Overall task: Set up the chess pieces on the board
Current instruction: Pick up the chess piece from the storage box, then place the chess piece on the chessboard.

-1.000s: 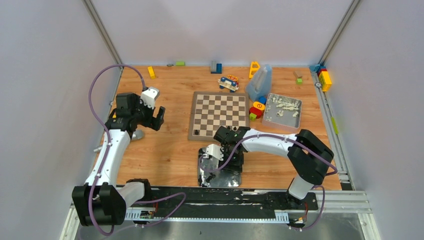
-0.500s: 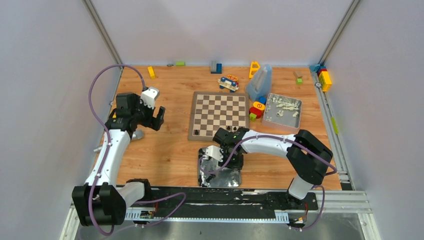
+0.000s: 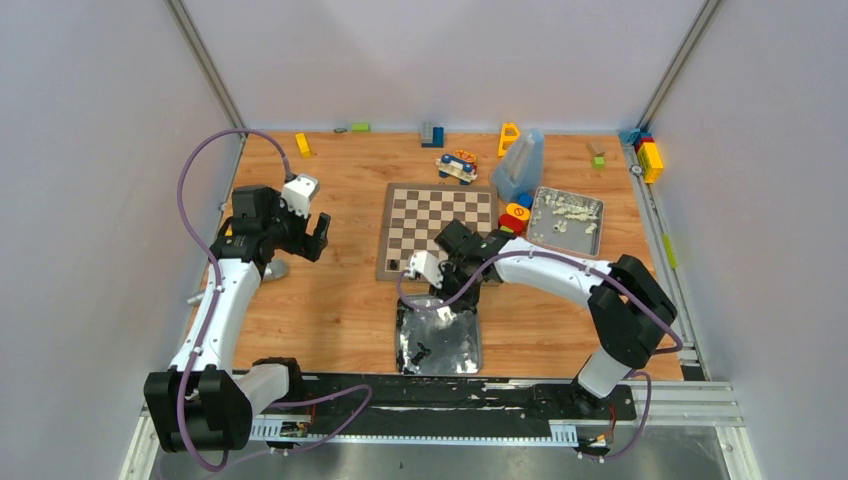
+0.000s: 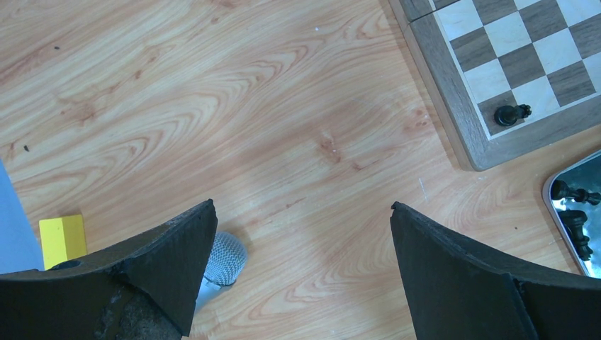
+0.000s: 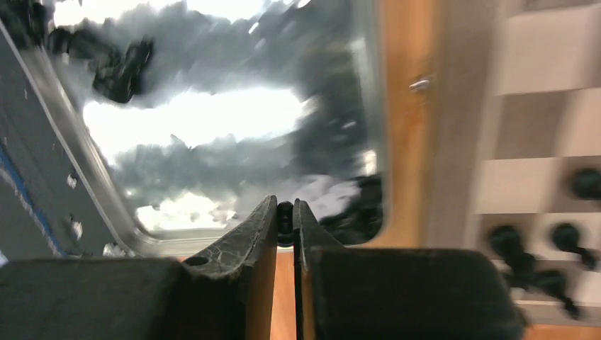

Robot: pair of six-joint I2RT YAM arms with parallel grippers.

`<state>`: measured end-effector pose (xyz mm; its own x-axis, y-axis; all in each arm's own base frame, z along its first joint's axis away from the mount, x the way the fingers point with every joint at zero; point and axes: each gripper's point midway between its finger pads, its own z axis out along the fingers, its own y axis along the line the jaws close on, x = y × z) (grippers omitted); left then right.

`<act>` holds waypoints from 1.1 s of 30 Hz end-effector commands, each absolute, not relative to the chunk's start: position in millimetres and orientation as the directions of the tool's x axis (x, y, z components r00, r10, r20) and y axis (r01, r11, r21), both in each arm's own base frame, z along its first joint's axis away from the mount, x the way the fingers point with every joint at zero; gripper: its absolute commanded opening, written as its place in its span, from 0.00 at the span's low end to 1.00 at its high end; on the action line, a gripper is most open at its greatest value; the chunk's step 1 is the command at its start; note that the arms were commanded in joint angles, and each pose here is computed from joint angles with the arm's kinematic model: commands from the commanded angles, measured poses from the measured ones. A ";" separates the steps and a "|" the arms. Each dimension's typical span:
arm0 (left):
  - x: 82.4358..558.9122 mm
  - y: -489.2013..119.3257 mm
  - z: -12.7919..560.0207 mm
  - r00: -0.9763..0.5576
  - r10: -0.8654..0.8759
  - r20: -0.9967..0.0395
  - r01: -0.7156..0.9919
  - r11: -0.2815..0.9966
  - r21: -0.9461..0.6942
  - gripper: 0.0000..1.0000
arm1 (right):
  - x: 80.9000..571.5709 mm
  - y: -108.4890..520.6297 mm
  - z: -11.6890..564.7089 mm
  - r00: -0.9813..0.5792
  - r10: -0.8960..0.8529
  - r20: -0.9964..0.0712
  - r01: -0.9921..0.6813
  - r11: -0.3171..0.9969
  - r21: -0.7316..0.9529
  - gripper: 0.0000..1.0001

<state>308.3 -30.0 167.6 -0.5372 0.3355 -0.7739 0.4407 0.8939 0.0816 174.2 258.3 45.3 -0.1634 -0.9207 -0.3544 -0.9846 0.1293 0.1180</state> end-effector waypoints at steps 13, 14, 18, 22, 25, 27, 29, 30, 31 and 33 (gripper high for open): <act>313.5 -30.5 172.6 -0.502 0.341 -0.795 0.449 0.888 0.097 1.00 | 329.7 353.9 139.4 -0.085 -0.446 -0.891 -0.956 0.288 -0.054 0.04; 313.7 -30.5 173.2 -0.501 0.339 -0.796 0.448 0.889 0.097 1.00 | 335.1 357.8 141.1 -0.065 -0.419 -0.906 -0.954 0.293 -0.067 0.05; 313.7 -30.1 173.0 -0.503 0.335 -0.796 0.443 0.891 0.095 1.00 | 345.1 358.3 123.0 -0.101 -0.373 -0.922 -0.941 0.337 -0.034 0.05; 312.7 -30.0 171.4 -0.505 0.336 -0.795 0.443 0.891 0.095 1.00 | 349.6 354.2 109.2 -0.155 -0.329 -0.932 -0.925 0.378 0.020 0.05; 312.7 -29.6 170.9 -0.506 0.336 -0.795 0.442 0.892 0.096 1.00 | 349.9 351.8 101.8 -0.183 -0.307 -0.934 -0.914 0.403 0.047 0.06; 312.6 -29.4 169.8 -0.508 0.336 -0.793 0.441 0.893 0.096 1.00 | 348.2 350.8 97.5 -0.199 -0.296 -0.934 -0.910 0.410 0.064 0.06; 312.8 -29.4 169.1 -0.509 0.337 -0.792 0.441 0.893 0.096 1.00 | 345.7 349.8 92.0 -0.221 -0.291 -0.931 -0.906 0.415 0.085 0.07; 313.0 -29.0 168.8 -0.510 0.337 -0.792 0.439 0.893 0.097 1.00 | 344.4 349.7 89.2 -0.231 -0.291 -0.928 -0.905 0.415 0.095 0.08; 313.0 -29.1 168.8 -0.510 0.338 -0.791 0.440 0.893 0.098 1.00 | 343.4 349.2 86.0 -0.241 -0.293 -0.925 -0.904 0.415 0.104 0.08; 312.9 -28.2 168.1 -0.512 0.338 -0.790 0.437 0.894 0.099 1.00 | 341.0 348.5 79.4 -0.261 -0.299 -0.918 -0.902 0.415 0.121 0.09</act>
